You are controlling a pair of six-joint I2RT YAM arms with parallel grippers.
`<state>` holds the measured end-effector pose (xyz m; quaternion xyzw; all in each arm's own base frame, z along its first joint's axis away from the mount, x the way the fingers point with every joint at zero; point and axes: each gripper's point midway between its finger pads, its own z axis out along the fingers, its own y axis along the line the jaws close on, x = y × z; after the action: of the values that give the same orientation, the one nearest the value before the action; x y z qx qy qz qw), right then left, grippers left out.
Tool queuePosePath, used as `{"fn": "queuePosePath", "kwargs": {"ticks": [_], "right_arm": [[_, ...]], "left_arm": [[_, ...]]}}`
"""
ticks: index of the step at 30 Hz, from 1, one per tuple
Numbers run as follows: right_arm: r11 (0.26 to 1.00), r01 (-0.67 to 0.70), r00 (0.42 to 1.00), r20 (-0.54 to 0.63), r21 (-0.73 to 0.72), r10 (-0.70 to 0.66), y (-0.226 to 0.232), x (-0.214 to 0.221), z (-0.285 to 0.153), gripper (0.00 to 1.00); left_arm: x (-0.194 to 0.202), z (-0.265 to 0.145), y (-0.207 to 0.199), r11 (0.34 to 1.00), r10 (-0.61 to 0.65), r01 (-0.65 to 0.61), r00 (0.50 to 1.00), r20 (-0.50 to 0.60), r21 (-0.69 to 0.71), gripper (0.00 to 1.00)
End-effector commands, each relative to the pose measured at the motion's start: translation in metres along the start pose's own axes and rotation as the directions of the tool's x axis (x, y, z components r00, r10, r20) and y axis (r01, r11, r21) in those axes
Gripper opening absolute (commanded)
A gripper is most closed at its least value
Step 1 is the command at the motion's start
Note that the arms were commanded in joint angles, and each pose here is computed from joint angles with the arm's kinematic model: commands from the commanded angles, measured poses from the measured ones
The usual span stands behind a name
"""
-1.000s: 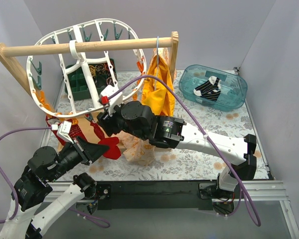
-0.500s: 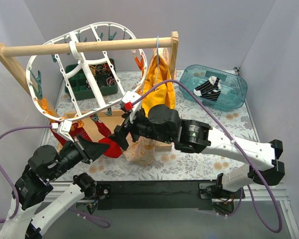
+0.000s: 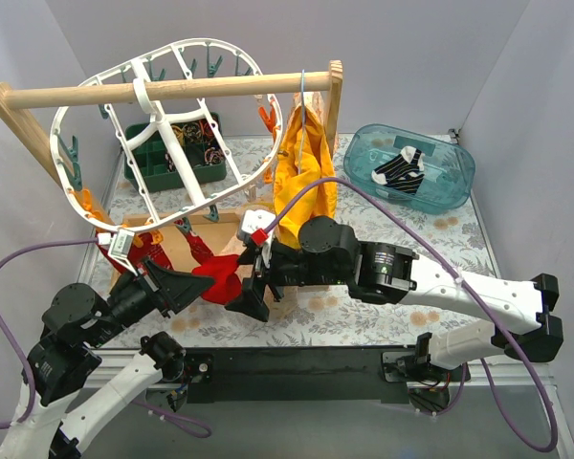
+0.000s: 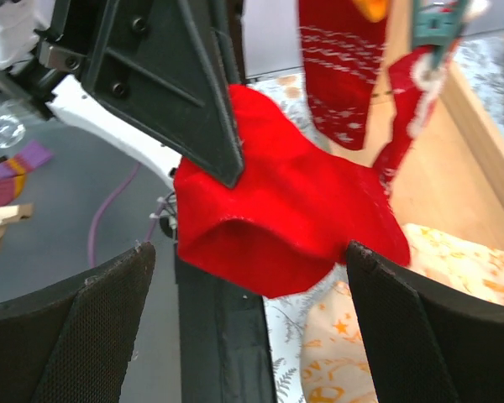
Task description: Remove the socks clipped to the hanger
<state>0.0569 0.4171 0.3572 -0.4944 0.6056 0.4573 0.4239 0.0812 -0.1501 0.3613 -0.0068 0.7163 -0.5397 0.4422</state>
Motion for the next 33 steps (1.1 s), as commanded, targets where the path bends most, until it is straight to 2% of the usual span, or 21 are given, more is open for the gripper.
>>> {"fn": "queuePosePath", "kwargs": {"ticks": [1, 13, 16, 19, 20, 22, 23, 25, 26, 27, 28, 30, 32, 33], "right_arm": [[0.991, 0.015, 0.998, 0.069, -0.134, -0.006, 0.024, -0.016, 0.006, 0.98], [0.993, 0.010, 0.994, 0.105, -0.121, 0.003, 0.020, -0.018, 0.020, 0.96], [0.994, -0.001, 0.995, 0.098, -0.110, 0.012, 0.018, -0.016, 0.022, 0.84], [0.993, 0.001, 0.995, 0.094, -0.117, 0.010, 0.019, -0.015, 0.023, 0.65], [0.992, 0.003, 0.996, 0.094, -0.125, 0.009, 0.020, -0.014, 0.023, 0.52], [0.991, 0.006, 0.996, 0.088, -0.133, 0.006, 0.021, -0.012, 0.023, 0.42], [0.990, 0.008, 0.996, 0.088, -0.139, 0.005, 0.022, -0.012, 0.022, 0.33], [0.990, 0.009, 0.997, 0.079, -0.141, 0.003, 0.022, -0.008, 0.023, 0.20], [0.990, 0.010, 0.997, 0.081, -0.141, 0.001, 0.022, -0.009, 0.021, 0.09], [0.990, 0.010, 0.997, 0.075, -0.140, 0.000, 0.022, -0.007, 0.021, 0.05], [0.990, 0.015, 0.997, 0.075, -0.140, -0.004, 0.022, -0.007, 0.019, 0.02], [0.991, 0.022, 0.997, 0.077, -0.133, -0.012, 0.021, -0.008, 0.015, 0.01], [0.992, 0.037, 0.995, 0.093, -0.121, -0.026, 0.020, -0.014, 0.009, 0.01], [0.992, 0.043, 0.995, 0.096, -0.116, -0.032, 0.020, -0.016, 0.008, 0.01]], "left_arm": [[0.004, -0.002, -0.020, 0.994, 0.010, -0.007, 1.000, -0.027, 0.112, 0.00], [0.016, -0.001, -0.046, 0.967, 0.035, -0.004, 0.993, -0.117, 0.254, 0.00], [0.016, -0.003, -0.050, 0.961, 0.044, -0.009, 0.992, -0.119, 0.275, 0.00], [0.016, -0.003, -0.050, 0.961, 0.046, -0.012, 0.992, -0.117, 0.277, 0.00], [0.015, -0.004, -0.051, 0.960, 0.047, -0.013, 0.992, -0.114, 0.279, 0.00], [0.014, -0.003, -0.050, 0.962, 0.045, -0.014, 0.993, -0.108, 0.271, 0.00], [0.013, -0.002, -0.048, 0.966, 0.042, -0.014, 0.994, -0.101, 0.257, 0.02], [0.010, -0.001, -0.045, 0.971, 0.039, -0.016, 0.995, -0.092, 0.238, 0.14], [0.008, 0.000, -0.042, 0.976, 0.035, -0.018, 0.996, -0.078, 0.216, 0.33], [0.005, 0.000, -0.040, 0.979, 0.033, -0.019, 0.997, -0.066, 0.201, 0.43], [0.003, 0.000, -0.037, 0.983, 0.029, -0.020, 0.998, -0.051, 0.182, 0.51], [-0.005, 0.000, -0.028, 0.993, 0.026, -0.024, 1.000, -0.009, 0.116, 0.62], [-0.006, 0.000, -0.014, 0.999, 0.013, -0.013, 1.000, 0.003, 0.039, 0.64], [-0.014, -0.001, -0.008, 1.000, 0.013, -0.012, 0.999, 0.043, -0.005, 0.64]]}}
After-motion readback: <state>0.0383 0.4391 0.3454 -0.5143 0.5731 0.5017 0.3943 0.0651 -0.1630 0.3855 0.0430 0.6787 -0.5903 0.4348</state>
